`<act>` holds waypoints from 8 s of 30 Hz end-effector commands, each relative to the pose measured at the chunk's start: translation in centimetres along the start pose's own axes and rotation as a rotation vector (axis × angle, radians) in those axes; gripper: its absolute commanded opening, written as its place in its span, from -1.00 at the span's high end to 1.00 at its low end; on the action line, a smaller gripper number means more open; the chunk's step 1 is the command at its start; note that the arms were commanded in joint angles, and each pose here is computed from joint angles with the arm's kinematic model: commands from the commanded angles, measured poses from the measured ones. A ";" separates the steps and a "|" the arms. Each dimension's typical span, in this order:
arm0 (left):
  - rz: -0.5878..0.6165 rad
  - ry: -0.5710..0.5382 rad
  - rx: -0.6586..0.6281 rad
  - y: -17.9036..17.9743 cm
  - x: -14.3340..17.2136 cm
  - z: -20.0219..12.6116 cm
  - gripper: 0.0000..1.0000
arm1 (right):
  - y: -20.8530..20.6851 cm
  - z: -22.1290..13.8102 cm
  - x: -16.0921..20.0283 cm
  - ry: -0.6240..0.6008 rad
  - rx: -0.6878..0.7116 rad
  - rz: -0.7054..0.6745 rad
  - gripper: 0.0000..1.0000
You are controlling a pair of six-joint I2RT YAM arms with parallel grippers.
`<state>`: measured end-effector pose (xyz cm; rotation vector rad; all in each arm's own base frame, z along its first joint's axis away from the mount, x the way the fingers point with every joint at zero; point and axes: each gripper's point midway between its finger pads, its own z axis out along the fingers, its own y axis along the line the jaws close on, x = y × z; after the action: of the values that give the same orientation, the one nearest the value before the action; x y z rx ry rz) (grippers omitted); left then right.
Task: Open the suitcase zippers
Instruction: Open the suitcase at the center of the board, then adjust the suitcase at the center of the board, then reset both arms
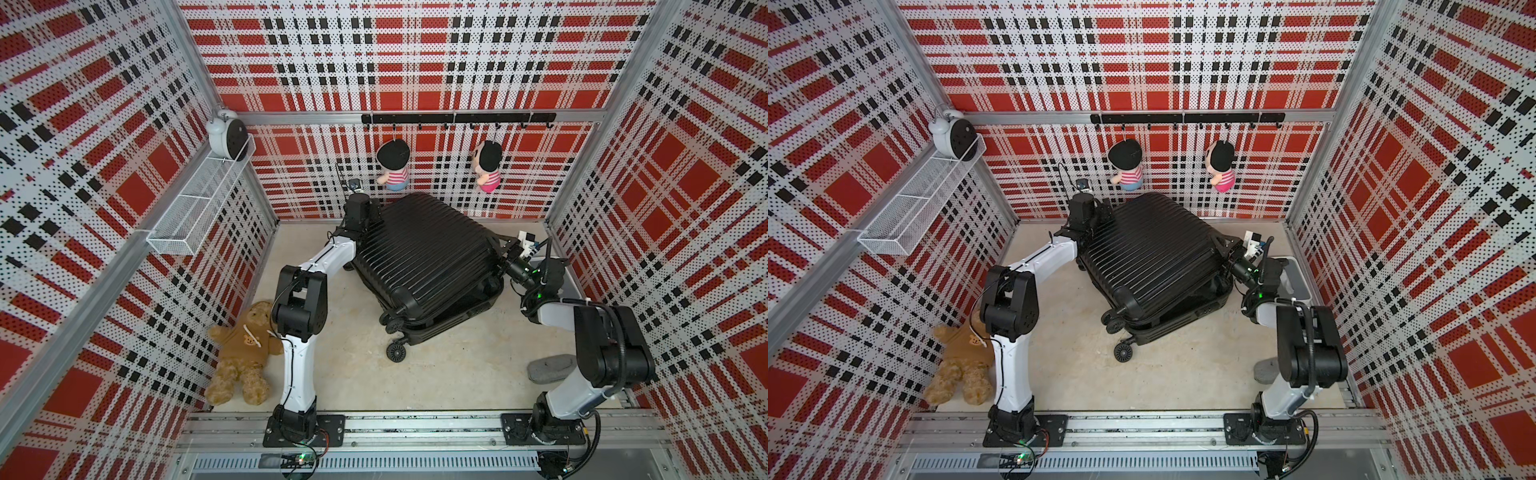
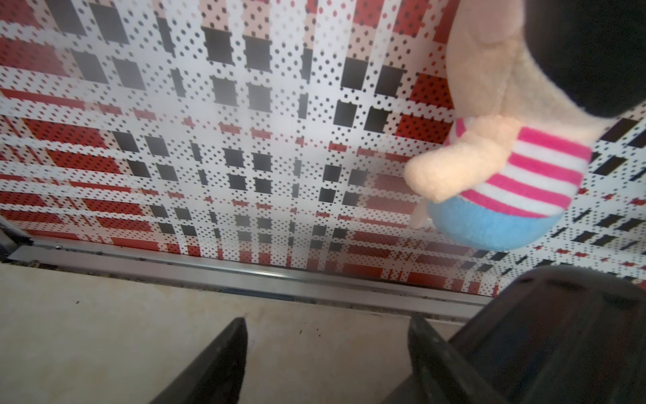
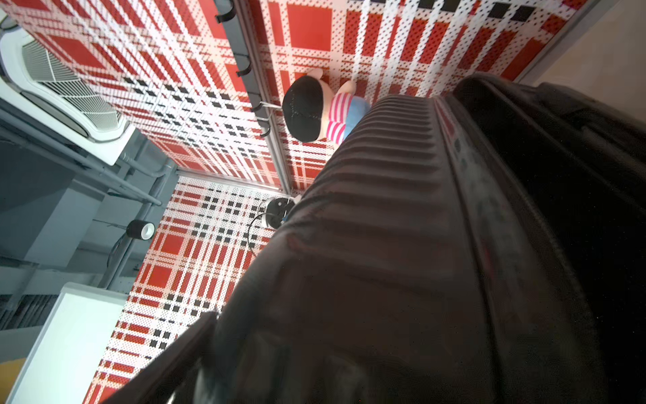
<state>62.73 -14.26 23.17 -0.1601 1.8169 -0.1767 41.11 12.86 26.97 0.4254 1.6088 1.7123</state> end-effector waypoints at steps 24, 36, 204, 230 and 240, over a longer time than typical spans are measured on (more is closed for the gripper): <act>-0.163 -0.180 -0.030 4.1 -15.6 -23.6 -0.55 | 19.8 7.2 21.5 0.530 -0.201 -0.758 -0.84; -0.342 -0.394 -0.191 14.4 -17.2 -35.4 -0.59 | 21.2 12.5 31.6 0.759 -0.324 -0.803 -0.99; -0.291 -0.247 -0.574 23.0 -13.6 -37.5 -0.97 | -11.9 11.7 19.1 0.396 0.850 -0.488 -0.82; -0.262 -0.281 -0.053 4.9 -10.2 -40.0 -0.96 | 9.0 0.9 13.9 0.104 0.367 -1.198 -0.99; -0.294 -0.356 -0.161 8.8 -5.5 -42.0 -0.97 | 7.0 -5.1 7.9 -0.072 0.583 -1.200 -0.99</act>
<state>23.26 -4.23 37.47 -0.4863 1.4777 -0.2821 29.55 17.04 33.34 -0.2520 1.6569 0.4080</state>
